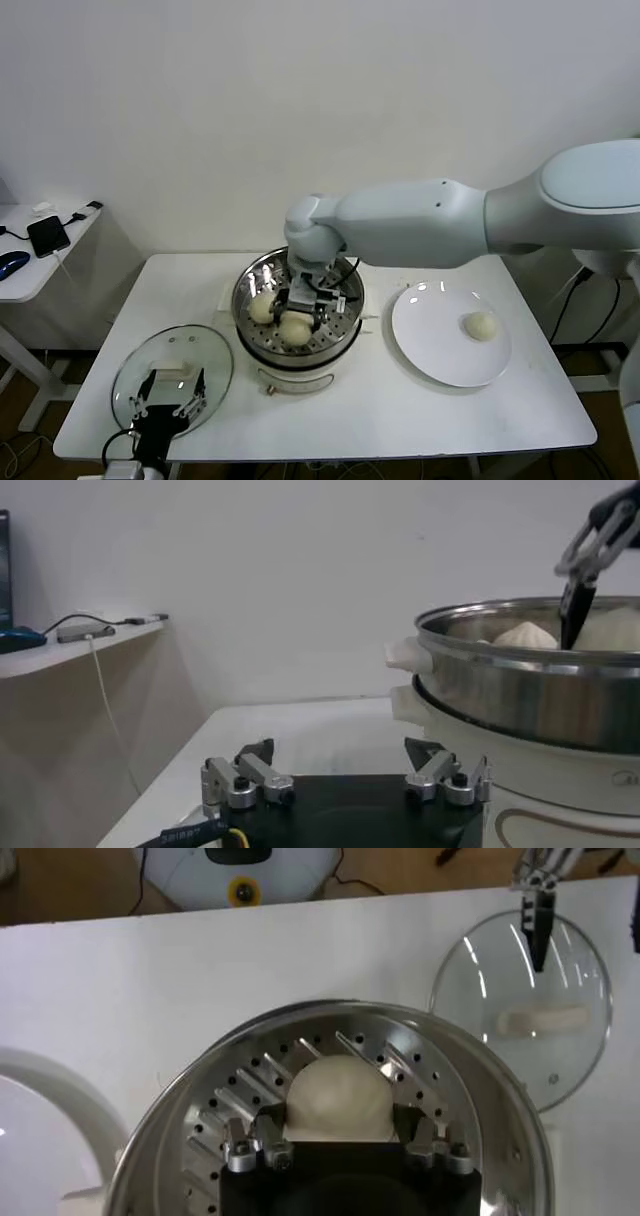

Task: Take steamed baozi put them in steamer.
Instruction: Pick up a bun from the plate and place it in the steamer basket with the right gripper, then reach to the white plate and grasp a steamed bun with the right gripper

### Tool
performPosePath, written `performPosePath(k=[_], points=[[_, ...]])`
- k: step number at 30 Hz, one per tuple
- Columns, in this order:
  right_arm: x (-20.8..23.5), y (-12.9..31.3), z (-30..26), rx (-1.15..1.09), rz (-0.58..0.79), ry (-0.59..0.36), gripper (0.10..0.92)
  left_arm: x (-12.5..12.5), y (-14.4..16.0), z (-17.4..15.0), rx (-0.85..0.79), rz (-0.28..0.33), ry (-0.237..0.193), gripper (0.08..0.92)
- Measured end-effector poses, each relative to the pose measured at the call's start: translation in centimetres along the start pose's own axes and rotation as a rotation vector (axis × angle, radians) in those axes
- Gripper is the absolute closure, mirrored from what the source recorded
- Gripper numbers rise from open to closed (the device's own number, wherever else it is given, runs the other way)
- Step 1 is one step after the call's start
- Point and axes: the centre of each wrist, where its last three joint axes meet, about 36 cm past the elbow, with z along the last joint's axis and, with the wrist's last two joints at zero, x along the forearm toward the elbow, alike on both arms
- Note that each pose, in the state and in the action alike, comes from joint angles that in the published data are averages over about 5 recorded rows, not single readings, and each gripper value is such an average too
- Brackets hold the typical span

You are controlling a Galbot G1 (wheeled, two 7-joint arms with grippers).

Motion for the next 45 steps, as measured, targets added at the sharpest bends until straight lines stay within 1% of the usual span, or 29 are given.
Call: performPosePath(k=[5,11,14,21,27,30,32,37,41,45], points=[[-1.6,-0.2,-0.2,0.023,0.001,-0.005,0.308,0.0,0.0,0.0,0.001,0.0,-0.001,0.177],[-2.4,-0.2,-0.2,0.038,0.007,-0.019,0.215,0.1,-0.1,-0.1,0.002,0.002,-0.004,0.177],[-2.1,-0.1,0.0,0.041,0.011,-0.027,0.202,0.1,-0.1,-0.1,0.002,0.002,-0.005,0.177],[0.9,0.4,1.7,0.017,0.009,-0.017,0.199,0.2,-0.3,-0.3,0.006,0.007,-0.012,0.177],[5.6,2.7,4.7,-0.104,0.033,0.0,0.2,0.2,-0.5,-0.4,0.008,0.012,-0.016,0.177],[8.2,5.3,6.3,-0.217,0.06,0.013,0.2,0.1,-0.5,-0.5,0.01,0.013,-0.018,0.177],[9.8,7.8,7.5,-0.319,0.074,0.031,0.199,0.0,-0.4,-0.6,0.012,0.014,-0.02,0.177],[12.1,16.8,10.3,-0.631,0.087,0.086,0.2,-0.3,-0.3,-0.8,0.021,0.011,-0.021,0.177],[12.2,24.5,11.5,-0.863,0.093,0.118,0.2,-0.4,-0.3,-0.7,0.031,0.012,-0.014,0.177],[10.4,31.5,11.8,-1.05,0.081,0.124,0.199,-0.3,-0.3,-0.4,0.036,0.011,-0.002,0.177]])
